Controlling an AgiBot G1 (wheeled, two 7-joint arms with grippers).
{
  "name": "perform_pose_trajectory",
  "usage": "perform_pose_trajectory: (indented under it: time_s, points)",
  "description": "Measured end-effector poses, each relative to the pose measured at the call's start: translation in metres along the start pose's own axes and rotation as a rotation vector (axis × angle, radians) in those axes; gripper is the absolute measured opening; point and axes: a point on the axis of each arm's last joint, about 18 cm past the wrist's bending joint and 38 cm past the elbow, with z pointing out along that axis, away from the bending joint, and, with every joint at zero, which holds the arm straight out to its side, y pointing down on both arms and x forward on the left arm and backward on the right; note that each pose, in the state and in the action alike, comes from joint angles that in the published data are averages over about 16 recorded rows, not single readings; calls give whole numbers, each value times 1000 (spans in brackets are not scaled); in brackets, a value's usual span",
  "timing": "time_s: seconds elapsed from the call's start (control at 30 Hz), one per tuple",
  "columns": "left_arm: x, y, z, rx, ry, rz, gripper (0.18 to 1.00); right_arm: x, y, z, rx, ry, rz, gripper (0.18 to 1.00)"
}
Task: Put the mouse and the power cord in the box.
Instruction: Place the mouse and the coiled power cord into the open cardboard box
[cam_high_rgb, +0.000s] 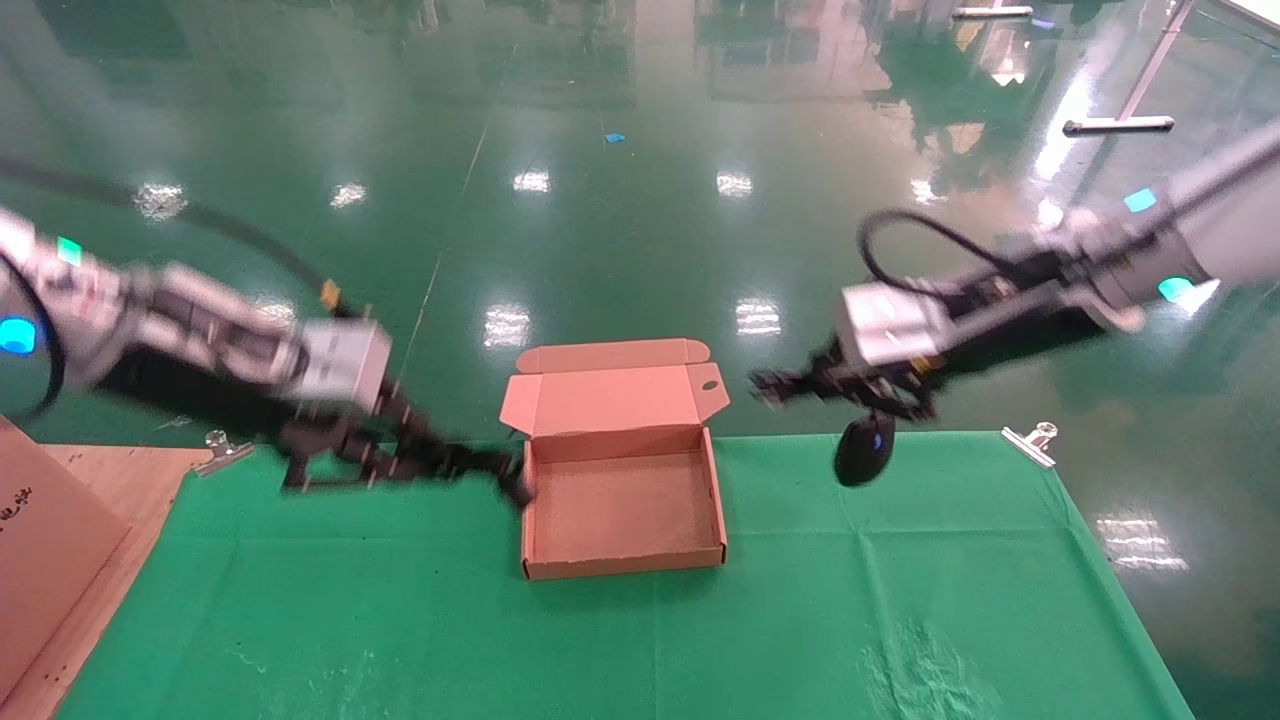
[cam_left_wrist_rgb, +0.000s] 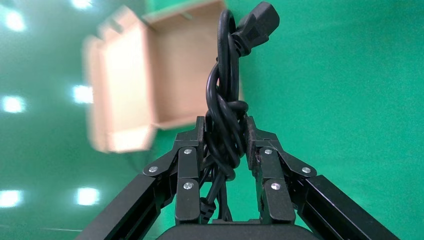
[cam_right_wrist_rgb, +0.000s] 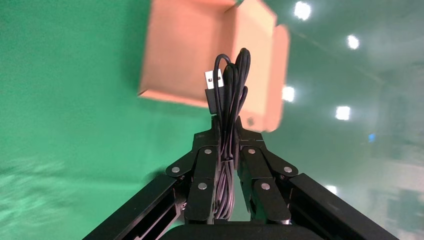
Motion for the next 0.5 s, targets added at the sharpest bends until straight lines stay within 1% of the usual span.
perform_pose_trajectory:
  time_s: [0.1, 0.23, 0.37, 0.5]
  points:
    - [-15, -17, -9, 2, -31, 36, 347, 15, -16, -4, 10, 16, -18, 220]
    - [-27, -34, -17, 13, -60, 64, 346, 28, -34, -5, 24, 27, -33, 220]
    - [-32, -41, -18, 26, -77, 79, 346, 34, -45, -5, 39, 28, -41, 220]
    - [-36, -43, -11, 40, -98, 96, 346, 36, -51, -5, 52, 23, -44, 220]
